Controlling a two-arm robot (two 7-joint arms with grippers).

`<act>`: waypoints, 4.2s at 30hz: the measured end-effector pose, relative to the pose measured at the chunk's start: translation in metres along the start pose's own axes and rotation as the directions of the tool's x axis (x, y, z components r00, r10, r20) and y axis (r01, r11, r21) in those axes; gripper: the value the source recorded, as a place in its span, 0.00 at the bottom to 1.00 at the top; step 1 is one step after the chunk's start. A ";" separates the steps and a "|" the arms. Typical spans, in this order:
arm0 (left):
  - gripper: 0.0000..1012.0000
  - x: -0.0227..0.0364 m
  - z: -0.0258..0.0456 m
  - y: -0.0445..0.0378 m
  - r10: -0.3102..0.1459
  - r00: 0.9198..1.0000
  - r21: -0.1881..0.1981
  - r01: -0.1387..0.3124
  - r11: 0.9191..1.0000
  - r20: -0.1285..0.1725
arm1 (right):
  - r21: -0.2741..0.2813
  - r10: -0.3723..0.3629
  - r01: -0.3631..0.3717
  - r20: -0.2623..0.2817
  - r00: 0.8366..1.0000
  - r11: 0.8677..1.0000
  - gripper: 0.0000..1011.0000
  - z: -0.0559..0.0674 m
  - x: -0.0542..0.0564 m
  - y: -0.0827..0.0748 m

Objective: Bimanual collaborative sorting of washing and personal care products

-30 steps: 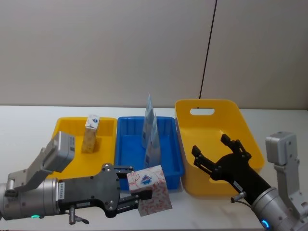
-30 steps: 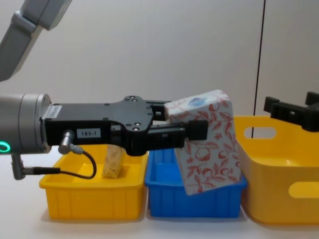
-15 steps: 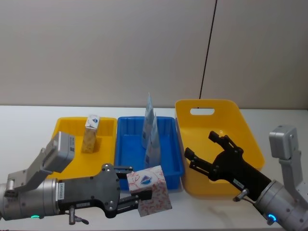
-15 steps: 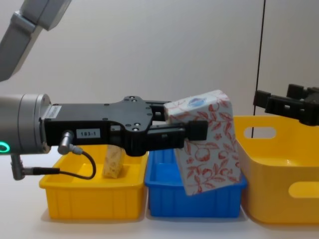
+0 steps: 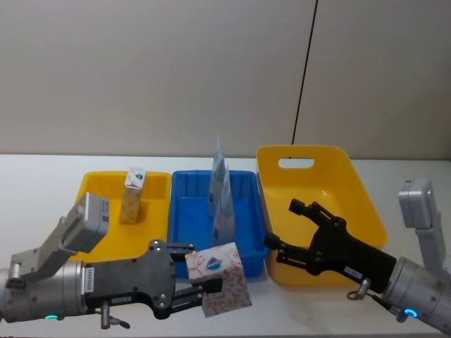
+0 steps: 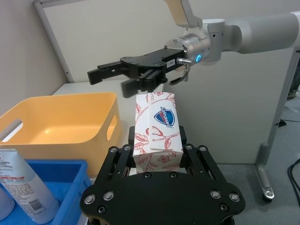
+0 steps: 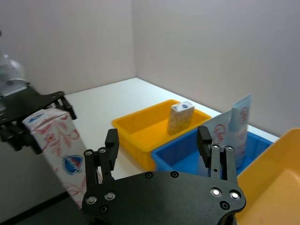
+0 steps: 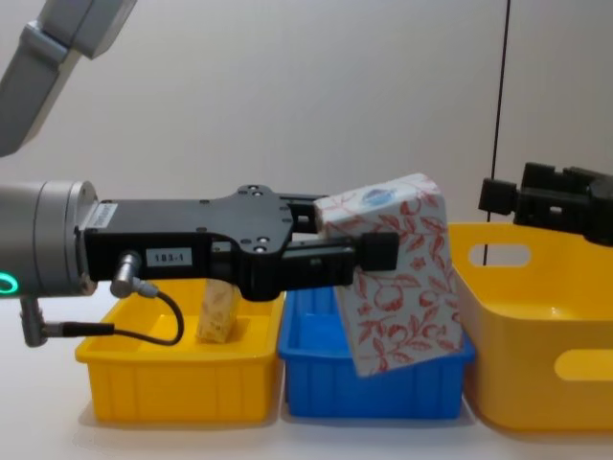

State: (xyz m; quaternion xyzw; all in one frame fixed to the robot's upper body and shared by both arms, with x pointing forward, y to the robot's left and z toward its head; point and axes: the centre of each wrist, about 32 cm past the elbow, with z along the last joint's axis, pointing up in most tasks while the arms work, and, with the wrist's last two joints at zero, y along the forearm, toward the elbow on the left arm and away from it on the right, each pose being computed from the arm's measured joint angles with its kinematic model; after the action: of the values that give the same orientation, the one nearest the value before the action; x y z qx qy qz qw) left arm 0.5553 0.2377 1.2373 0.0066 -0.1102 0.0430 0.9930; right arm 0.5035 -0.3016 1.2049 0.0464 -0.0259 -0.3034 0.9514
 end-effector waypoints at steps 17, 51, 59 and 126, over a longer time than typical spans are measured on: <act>0.40 0.0000 -0.0001 0.0000 0.000 1.000 0.000 0.000 1.000 0.000 | -0.036 0.271 -0.273 -0.043 0.962 0.961 0.99 0.003 0.032 0.001; 0.40 0.0000 0.0000 0.0000 0.000 1.000 0.000 0.000 1.000 0.000 | -0.068 0.679 -0.680 -0.038 0.733 0.730 0.99 -0.001 0.092 0.045; 0.40 0.0000 0.0000 0.0000 0.000 1.000 0.000 0.000 1.000 0.000 | -0.068 0.693 -0.692 -0.010 0.721 0.719 0.99 0.000 0.099 0.055; 0.40 0.0000 0.0000 0.0000 0.000 1.000 0.000 0.000 1.000 0.000 | -0.154 0.700 -0.686 0.064 0.711 0.711 0.73 -0.014 0.094 0.105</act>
State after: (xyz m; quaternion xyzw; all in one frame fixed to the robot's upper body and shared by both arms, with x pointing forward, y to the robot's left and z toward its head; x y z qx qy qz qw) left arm 0.5553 0.2377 1.2373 0.0066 -0.1103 0.0430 0.9930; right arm 0.6413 -0.2694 1.2043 -0.0415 -0.0793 0.0727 0.9933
